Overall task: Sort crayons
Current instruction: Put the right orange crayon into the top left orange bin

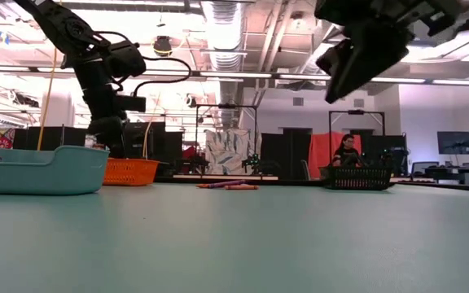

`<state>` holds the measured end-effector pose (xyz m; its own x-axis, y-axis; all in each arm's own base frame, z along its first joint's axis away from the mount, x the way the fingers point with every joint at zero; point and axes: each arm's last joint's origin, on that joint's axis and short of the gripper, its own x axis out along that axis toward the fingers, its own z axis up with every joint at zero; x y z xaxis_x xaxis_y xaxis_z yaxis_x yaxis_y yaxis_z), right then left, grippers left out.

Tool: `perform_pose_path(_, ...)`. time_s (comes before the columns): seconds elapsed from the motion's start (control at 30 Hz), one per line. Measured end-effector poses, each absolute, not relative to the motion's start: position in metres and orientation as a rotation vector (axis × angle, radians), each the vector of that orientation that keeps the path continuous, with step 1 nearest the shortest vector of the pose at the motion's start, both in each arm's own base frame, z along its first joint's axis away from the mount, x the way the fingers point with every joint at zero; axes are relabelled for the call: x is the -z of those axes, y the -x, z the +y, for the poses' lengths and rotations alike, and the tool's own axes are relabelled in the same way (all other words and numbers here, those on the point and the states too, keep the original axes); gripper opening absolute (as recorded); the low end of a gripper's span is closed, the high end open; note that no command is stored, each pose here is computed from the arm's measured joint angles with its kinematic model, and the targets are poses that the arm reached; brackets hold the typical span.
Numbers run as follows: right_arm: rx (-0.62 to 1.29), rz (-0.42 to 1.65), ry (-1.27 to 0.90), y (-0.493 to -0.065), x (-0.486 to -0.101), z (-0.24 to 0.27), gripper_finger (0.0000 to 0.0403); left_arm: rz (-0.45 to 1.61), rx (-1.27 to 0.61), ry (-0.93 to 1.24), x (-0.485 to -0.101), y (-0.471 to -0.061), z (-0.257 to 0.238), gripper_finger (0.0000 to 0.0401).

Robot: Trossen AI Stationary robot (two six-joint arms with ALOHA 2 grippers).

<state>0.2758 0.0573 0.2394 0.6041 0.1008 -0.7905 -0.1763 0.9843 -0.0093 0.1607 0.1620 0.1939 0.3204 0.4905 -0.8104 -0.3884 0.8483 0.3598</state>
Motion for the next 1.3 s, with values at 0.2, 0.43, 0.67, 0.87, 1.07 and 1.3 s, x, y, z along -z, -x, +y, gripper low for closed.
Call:
perform_pose_path(0.2, -0.120, 0.829, 0.087, -0.287, -0.240, 0.052, 0.0134, 1.100, -0.587, -0.101, -0.194, -0.162, 0.160, 0.0107)
perform_pose_path(0.43, -0.079, 0.633, 0.087, -0.302, -0.254, 0.036, 0.0134, 1.105, -0.616, -0.115, -0.195, -0.162, 0.161, 0.0107)
perform_pose_path(0.67, -0.011, 0.621, 0.082, -0.305, -0.255, 0.013, 0.0134, 1.096, -0.635, -0.086, -0.195, -0.162, 0.161, 0.0107)
perform_pose_path(0.87, -0.004, 0.537, 0.091, -0.312, -0.260, 0.010, 0.0134, 1.085, -0.652, -0.057, -0.195, -0.162, 0.161, 0.0107)
perform_pose_path(1.07, -0.005, 0.513, 0.101, -0.313, -0.262, 0.010, 0.0134, 1.085, -0.653, -0.057, -0.195, -0.162, 0.161, 0.0107)
perform_pose_path(1.3, 0.062, 0.462, 0.034, -0.315, -0.267, 0.009, 0.0134, 1.086, -0.651, -0.059, -0.194, -0.162, 0.161, 0.0107)
